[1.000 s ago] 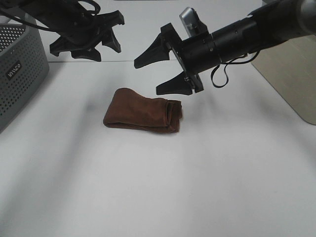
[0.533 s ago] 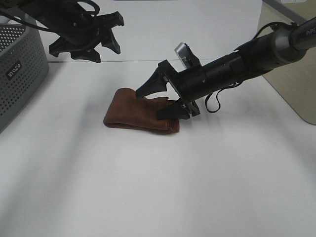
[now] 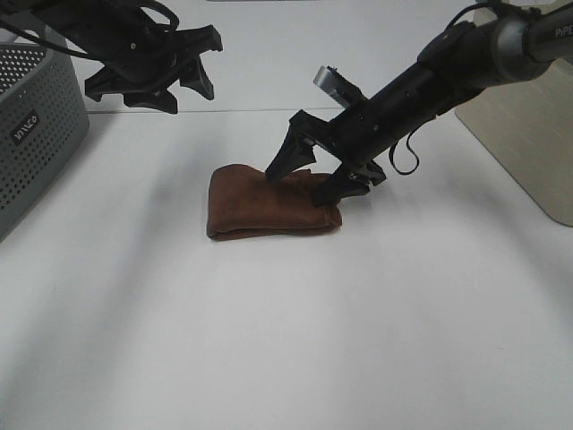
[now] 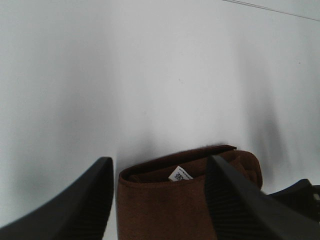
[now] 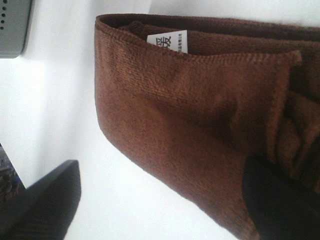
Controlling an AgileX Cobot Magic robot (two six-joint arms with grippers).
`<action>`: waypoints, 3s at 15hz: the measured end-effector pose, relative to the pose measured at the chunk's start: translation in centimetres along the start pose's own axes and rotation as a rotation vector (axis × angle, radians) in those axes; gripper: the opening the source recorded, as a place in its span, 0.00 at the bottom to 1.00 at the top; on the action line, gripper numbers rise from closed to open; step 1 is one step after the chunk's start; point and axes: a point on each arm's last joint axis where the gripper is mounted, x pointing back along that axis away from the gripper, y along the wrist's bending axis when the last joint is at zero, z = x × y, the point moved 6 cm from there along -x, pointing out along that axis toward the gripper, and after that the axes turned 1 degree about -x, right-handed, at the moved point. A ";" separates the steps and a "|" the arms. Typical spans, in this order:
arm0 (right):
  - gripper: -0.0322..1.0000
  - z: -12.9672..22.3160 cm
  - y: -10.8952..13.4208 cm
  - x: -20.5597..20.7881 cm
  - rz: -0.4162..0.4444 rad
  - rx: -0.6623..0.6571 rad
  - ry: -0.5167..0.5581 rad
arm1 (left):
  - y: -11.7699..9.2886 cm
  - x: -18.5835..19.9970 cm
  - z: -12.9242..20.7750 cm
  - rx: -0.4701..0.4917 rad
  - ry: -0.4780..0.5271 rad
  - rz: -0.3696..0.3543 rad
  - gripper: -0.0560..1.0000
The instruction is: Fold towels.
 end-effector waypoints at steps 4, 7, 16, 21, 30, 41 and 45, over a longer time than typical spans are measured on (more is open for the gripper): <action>0.83 0.5 2.1 2.1 -0.018 0.025 0.117 | 0.5 1.1 0.3 -0.083 0.038 -0.051 0.56; 0.83 0.8 3.4 5.1 0.073 0.031 0.102 | 0.7 3.8 0.5 -0.173 0.080 -0.111 0.56; 0.83 4.8 8.1 17.6 0.449 0.043 -0.075 | 1.7 16.0 1.5 -0.362 0.205 -0.326 0.56; 0.83 13.2 8.6 21.2 0.579 0.024 -0.090 | 1.9 21.1 2.8 -0.388 0.168 -0.357 0.56; 0.83 29.6 7.9 22.3 0.638 0.113 -0.254 | 7.9 30.1 18.9 -0.404 0.106 -0.317 0.56; 0.83 38.3 7.0 21.7 0.647 0.363 -0.655 | 9.3 34.0 28.5 -0.658 -0.341 -0.060 0.56; 0.83 38.1 6.7 21.4 0.643 0.365 -0.671 | 9.1 33.9 28.5 -0.681 -0.348 -0.048 0.56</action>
